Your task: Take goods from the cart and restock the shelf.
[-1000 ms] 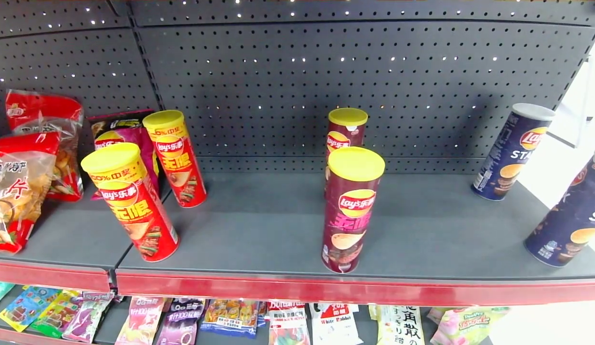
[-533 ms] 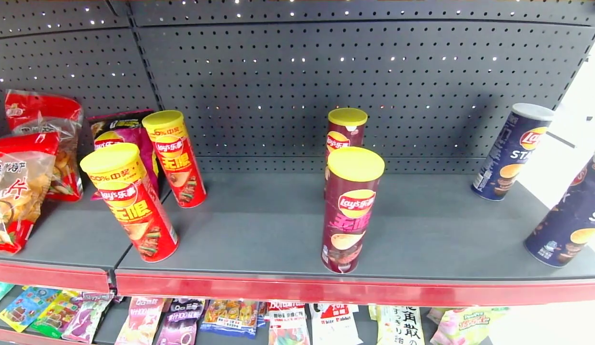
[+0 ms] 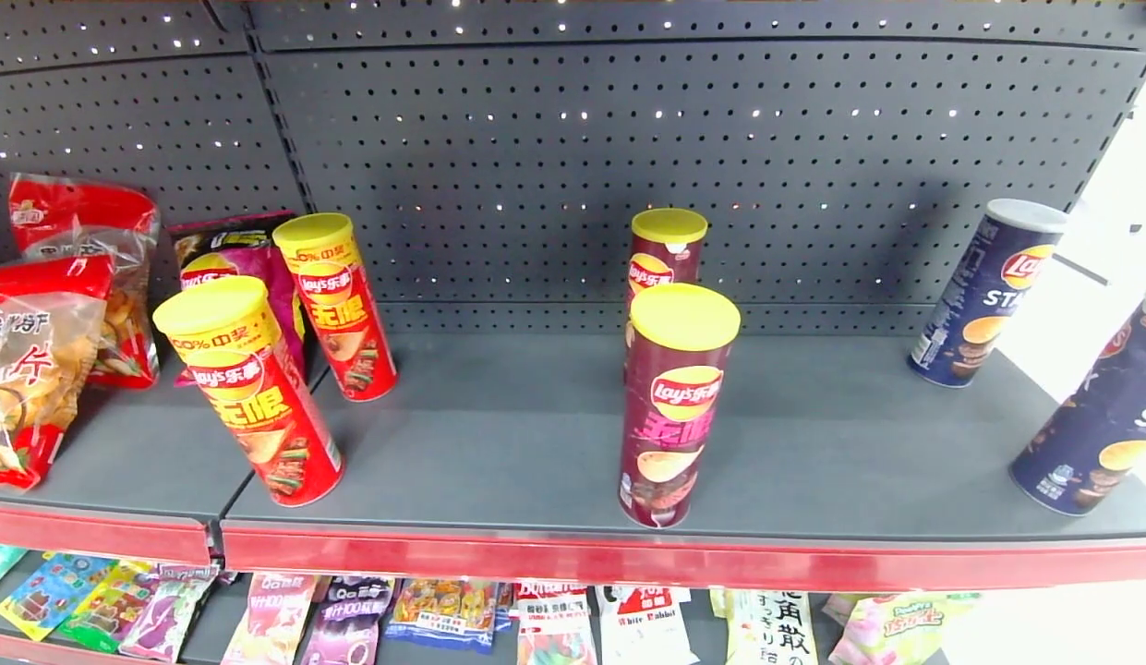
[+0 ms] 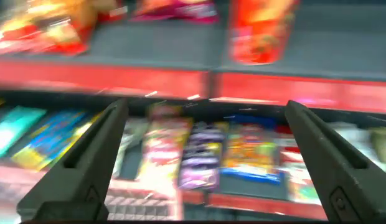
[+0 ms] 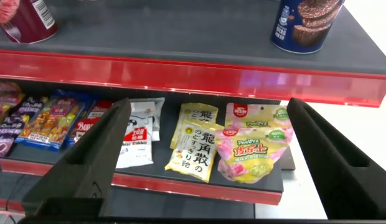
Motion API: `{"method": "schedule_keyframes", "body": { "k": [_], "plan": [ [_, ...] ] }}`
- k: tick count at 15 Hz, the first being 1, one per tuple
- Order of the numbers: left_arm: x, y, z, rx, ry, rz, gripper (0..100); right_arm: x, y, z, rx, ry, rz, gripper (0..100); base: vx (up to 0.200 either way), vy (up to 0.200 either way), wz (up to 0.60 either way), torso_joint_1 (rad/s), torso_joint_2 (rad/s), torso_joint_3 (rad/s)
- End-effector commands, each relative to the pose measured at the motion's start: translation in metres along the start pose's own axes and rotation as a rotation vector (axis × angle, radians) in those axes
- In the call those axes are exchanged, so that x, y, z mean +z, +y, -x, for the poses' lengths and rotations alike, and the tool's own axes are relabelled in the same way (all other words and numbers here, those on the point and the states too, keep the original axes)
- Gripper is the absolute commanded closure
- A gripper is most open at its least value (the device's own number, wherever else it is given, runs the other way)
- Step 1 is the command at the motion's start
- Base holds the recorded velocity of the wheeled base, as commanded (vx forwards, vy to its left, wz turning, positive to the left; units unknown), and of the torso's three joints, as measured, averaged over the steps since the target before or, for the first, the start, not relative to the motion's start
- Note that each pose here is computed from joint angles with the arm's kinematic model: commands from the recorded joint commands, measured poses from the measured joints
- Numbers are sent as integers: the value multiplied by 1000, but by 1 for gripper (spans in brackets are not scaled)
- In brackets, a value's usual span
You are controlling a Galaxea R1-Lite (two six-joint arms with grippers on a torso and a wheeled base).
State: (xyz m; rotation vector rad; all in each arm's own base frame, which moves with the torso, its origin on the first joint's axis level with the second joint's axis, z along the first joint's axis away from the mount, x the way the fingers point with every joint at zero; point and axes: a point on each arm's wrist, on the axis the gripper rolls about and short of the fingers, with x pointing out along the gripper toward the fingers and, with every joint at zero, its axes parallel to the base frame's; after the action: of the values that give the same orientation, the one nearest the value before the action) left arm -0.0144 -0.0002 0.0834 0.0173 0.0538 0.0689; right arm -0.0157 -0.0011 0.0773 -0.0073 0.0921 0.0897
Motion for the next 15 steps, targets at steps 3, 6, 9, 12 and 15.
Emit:
{"method": "schedule_keyframes", "body": {
  "k": [3, 6, 9, 12, 15],
  "plan": [
    [-1, -4, 1, -134, -15, 11, 0, 0, 0, 0, 1, 1, 1, 0, 0, 0, 0, 0, 0, 0],
    [-2, 2, 1, 153, -6, 80, 0, 0, 0, 0, 1, 1, 1, 0, 0, 0, 0, 0, 0, 0],
    [-5, 0, 1, 49, 30, 36, 0, 0, 0, 0, 1, 0, 4, 0, 0, 0, 0, 0, 0, 0],
    [-6, -2, 1, -23, 43, 36, 0, 113, 0, -15, 17, -50, -107, 0, 0, 0, 0, 0, 0, 0],
    [-6, -2, 1, -19, 43, 40, 0, 213, -1, -63, -15, -79, -41, 0, 0, 0, 0, 0, 0, 0]
  ]
}}
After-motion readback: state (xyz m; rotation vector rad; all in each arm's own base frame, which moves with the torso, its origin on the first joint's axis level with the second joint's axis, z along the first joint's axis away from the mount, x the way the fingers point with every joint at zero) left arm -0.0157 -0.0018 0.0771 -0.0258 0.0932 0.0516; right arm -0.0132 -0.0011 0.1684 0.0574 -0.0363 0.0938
